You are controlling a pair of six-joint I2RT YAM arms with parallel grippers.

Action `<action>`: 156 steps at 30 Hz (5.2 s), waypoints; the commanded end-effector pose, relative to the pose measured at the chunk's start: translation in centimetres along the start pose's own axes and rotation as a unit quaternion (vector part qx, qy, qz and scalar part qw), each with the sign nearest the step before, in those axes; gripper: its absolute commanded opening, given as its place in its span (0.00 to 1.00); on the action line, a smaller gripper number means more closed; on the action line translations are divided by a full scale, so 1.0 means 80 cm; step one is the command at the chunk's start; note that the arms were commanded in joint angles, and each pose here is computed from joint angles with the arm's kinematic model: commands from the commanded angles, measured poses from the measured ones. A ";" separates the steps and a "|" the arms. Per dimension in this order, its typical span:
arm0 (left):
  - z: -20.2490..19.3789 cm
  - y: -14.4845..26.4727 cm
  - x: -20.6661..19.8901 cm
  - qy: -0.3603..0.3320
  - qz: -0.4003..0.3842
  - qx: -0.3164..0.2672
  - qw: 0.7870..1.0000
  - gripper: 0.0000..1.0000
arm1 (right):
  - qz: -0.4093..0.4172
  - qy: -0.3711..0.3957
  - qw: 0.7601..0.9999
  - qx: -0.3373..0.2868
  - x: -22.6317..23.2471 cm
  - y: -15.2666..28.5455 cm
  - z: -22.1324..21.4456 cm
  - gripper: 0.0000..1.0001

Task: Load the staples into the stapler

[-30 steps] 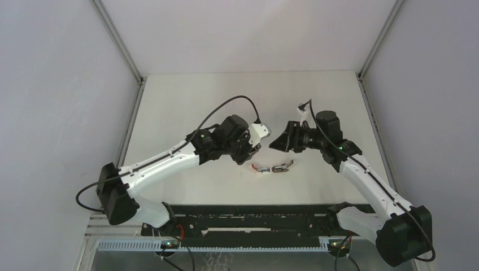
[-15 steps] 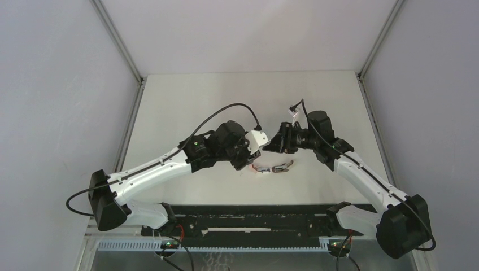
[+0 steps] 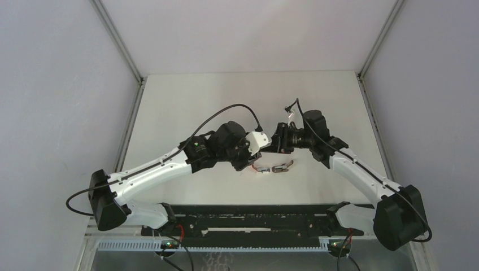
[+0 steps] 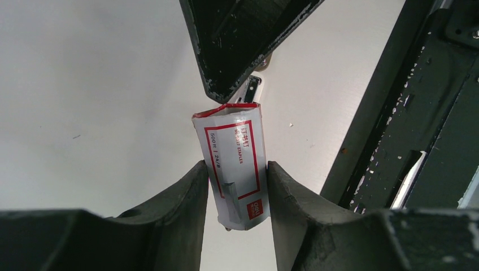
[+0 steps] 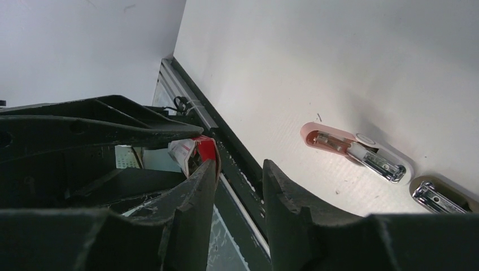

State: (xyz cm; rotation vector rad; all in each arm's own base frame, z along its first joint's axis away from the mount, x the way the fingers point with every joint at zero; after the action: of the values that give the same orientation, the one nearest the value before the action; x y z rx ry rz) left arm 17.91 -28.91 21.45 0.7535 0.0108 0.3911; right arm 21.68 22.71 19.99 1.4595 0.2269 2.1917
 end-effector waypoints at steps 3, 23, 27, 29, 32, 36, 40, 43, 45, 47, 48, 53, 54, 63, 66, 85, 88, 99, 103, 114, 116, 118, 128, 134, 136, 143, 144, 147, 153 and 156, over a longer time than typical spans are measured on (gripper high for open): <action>0.017 0.005 -0.002 -0.012 -0.004 -0.035 0.999 0.45 | 0.045 0.025 0.998 0.019 0.016 -0.007 -0.004 0.36; 0.019 0.003 0.000 -0.012 0.001 -0.037 0.999 0.45 | 0.061 0.025 0.997 0.048 0.019 -0.018 -0.017 0.34; 0.019 0.003 0.001 -0.012 0.003 -0.037 0.999 0.45 | 0.062 0.026 0.996 0.054 0.019 -0.020 -0.020 0.34; 0.021 0.003 0.001 -0.012 0.003 -0.038 0.999 0.45 | 0.062 0.025 0.996 0.056 0.018 -0.022 -0.021 0.34; 0.020 0.002 0.000 -0.010 0.002 -0.037 0.999 0.45 | 0.064 0.025 0.996 0.059 0.018 -0.023 -0.022 0.34; 0.019 0.000 0.002 -0.010 0.007 -0.034 0.999 0.44 | 0.054 0.024 0.997 0.054 0.014 -0.022 -0.020 0.34; 0.012 -0.006 0.007 -0.004 0.021 -0.019 1.000 0.43 | 0.027 0.019 0.999 0.018 0.000 -0.009 -0.002 0.37; 0.009 -0.013 0.009 0.003 0.027 -0.011 1.000 0.43 | 0.018 0.012 1.000 -0.020 -0.009 0.012 0.017 0.43; 0.012 -0.016 0.008 0.007 0.025 -0.013 1.000 0.42 | 0.018 0.011 0.999 -0.038 -0.014 0.027 0.028 0.45; 0.016 -0.016 0.009 0.008 0.024 -0.018 1.000 0.42 | 0.025 0.013 0.999 -0.044 -0.014 0.037 0.033 0.45; 0.018 -0.016 0.009 0.007 0.024 -0.019 1.000 0.42 | 0.028 0.014 0.999 -0.043 -0.013 0.040 0.033 0.45; 0.019 -0.020 0.007 0.003 0.014 -0.011 1.000 0.43 | 0.050 0.023 0.998 -0.022 -0.001 0.040 0.020 0.41; 0.020 -0.020 0.007 0.003 0.012 -0.011 1.000 0.43 | 0.054 0.025 0.998 -0.021 0.002 0.039 0.018 0.41; 0.020 -0.016 0.002 -0.008 0.004 -0.007 1.000 0.43 | 0.095 0.032 0.995 0.010 0.023 0.023 0.005 0.36; 0.021 -0.015 0.001 -0.012 0.002 -0.008 1.000 0.43 | 0.099 0.029 0.994 0.020 0.024 0.017 0.001 0.35; 0.024 -0.010 -0.003 -0.018 -0.003 -0.015 1.000 0.43 | 0.097 0.017 0.994 0.046 0.022 -0.008 -0.009 0.28; 0.025 -0.009 -0.004 -0.018 -0.003 -0.017 1.000 0.43 | 0.099 0.020 0.994 0.052 0.024 -0.011 -0.011 0.26; 0.025 -0.009 -0.002 -0.017 0.004 -0.018 1.000 0.43 | 0.091 0.010 0.994 0.061 0.022 -0.019 -0.017 0.08; 0.024 -0.009 0.000 -0.004 0.017 -0.025 1.000 0.50 | 0.076 0.008 0.996 0.049 0.018 -0.019 -0.014 0.00; 0.052 0.021 0.027 0.131 0.086 -0.157 0.975 1.00 | 0.077 0.000 0.996 -0.045 0.006 0.013 0.026 0.00; 0.052 0.029 0.042 0.198 0.091 -0.186 0.958 1.00 | 0.080 -0.002 0.995 -0.066 0.003 0.024 0.034 0.00; 0.043 0.036 0.055 0.274 0.087 -0.213 0.934 0.98 | 0.084 -0.001 0.993 -0.088 0.001 0.036 0.042 0.00; 0.043 0.039 0.065 0.446 -0.047 -0.304 0.840 0.74 | 0.130 0.021 0.983 -0.125 0.028 0.073 0.054 0.00; 0.045 0.030 0.059 0.450 -0.084 -0.303 0.836 0.66 | 0.160 0.012 0.980 -0.118 0.039 0.077 0.051 0.00; 0.044 0.028 0.058 0.452 -0.090 -0.301 0.835 0.61 | 0.168 0.010 0.979 -0.116 0.043 0.079 0.051 0.00; 0.041 0.026 0.058 0.461 -0.088 -0.306 0.828 0.55 | 0.186 0.005 0.976 -0.112 0.052 0.083 0.051 0.00; 0.040 0.026 0.058 0.463 -0.090 -0.307 0.827 0.54 | 0.189 0.005 0.976 -0.112 0.054 0.083 0.051 0.00; 0.040 0.025 0.054 0.462 -0.100 -0.307 0.826 0.51 | 0.193 0.006 0.975 -0.111 0.057 0.085 0.051 0.00; 0.046 0.032 0.049 0.448 -0.118 -0.317 0.828 0.52 | 0.201 0.011 0.973 -0.114 0.063 0.088 0.051 0.00; 0.050 0.033 0.045 0.440 -0.134 -0.320 0.828 0.51 | 0.206 0.011 0.972 -0.115 0.064 0.089 0.051 0.00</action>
State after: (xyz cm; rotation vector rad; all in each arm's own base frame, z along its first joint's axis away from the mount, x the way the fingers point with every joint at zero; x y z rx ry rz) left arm 21.45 -28.31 25.02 -0.1050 0.8505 0.4883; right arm 22.03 18.68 27.29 1.5140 -0.2970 2.3883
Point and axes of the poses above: each gripper's point midway between its finger pads, its own y axis back along the fingers, its own x axis along the line the jaws close on, z = x × y, the point moved 3 cm from there along y, back along the fingers, and after that the axes turned 3 degrees about -y, right-handed, at the moved point
